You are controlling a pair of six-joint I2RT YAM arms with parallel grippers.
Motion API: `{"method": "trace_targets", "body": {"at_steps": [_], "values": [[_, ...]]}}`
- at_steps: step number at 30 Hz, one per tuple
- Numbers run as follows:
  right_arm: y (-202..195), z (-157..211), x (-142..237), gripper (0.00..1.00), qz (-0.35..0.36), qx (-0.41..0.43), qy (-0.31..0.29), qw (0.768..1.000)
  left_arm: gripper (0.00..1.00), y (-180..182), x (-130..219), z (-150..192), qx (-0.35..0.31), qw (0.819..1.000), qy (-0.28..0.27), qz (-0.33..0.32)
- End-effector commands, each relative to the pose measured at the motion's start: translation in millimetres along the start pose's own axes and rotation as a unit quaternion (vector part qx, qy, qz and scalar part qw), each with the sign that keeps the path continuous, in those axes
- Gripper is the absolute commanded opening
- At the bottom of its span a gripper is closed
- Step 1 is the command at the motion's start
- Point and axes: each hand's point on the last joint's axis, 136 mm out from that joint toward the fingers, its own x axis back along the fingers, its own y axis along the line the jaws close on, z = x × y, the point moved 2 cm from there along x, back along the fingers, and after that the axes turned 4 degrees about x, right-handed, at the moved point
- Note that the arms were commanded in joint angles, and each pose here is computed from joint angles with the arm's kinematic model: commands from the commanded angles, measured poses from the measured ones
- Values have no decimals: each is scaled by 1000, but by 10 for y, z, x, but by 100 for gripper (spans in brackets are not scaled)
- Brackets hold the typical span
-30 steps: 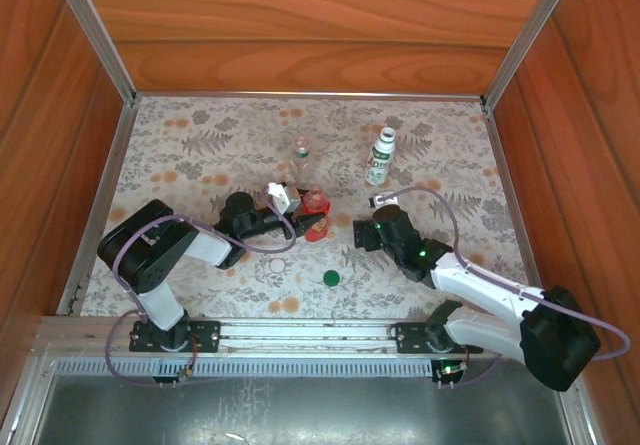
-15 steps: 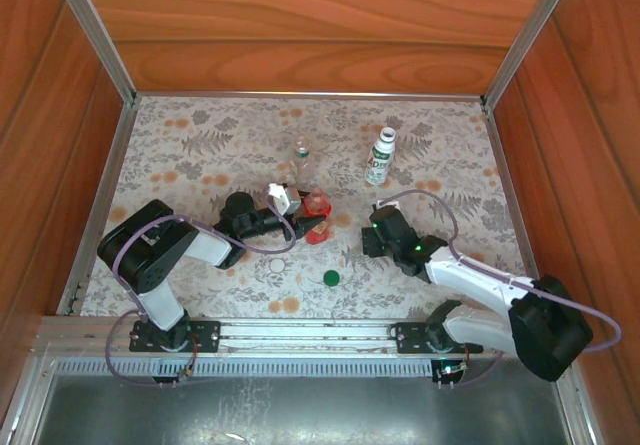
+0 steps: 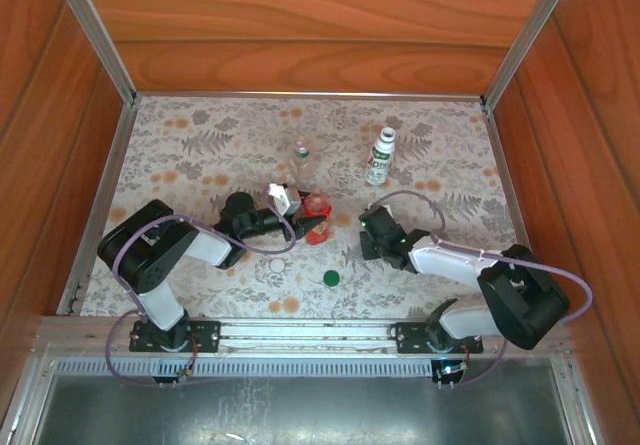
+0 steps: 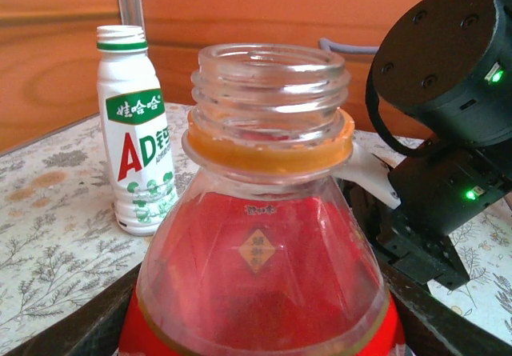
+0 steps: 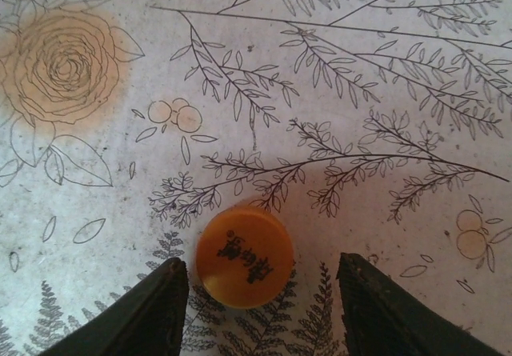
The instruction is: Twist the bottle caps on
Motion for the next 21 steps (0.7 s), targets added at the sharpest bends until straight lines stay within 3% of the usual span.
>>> {"method": "trace_targets", "body": {"at_steps": [1,21], "values": [[32,-98,-33,52,-5,-9,-10,1000,62,-59,-24,-56,-5,1000,-9,16],[60,-96,-51,32,-5,-1,7,1000,62,-70,-16,-30,-2,1000,-6,18]]}}
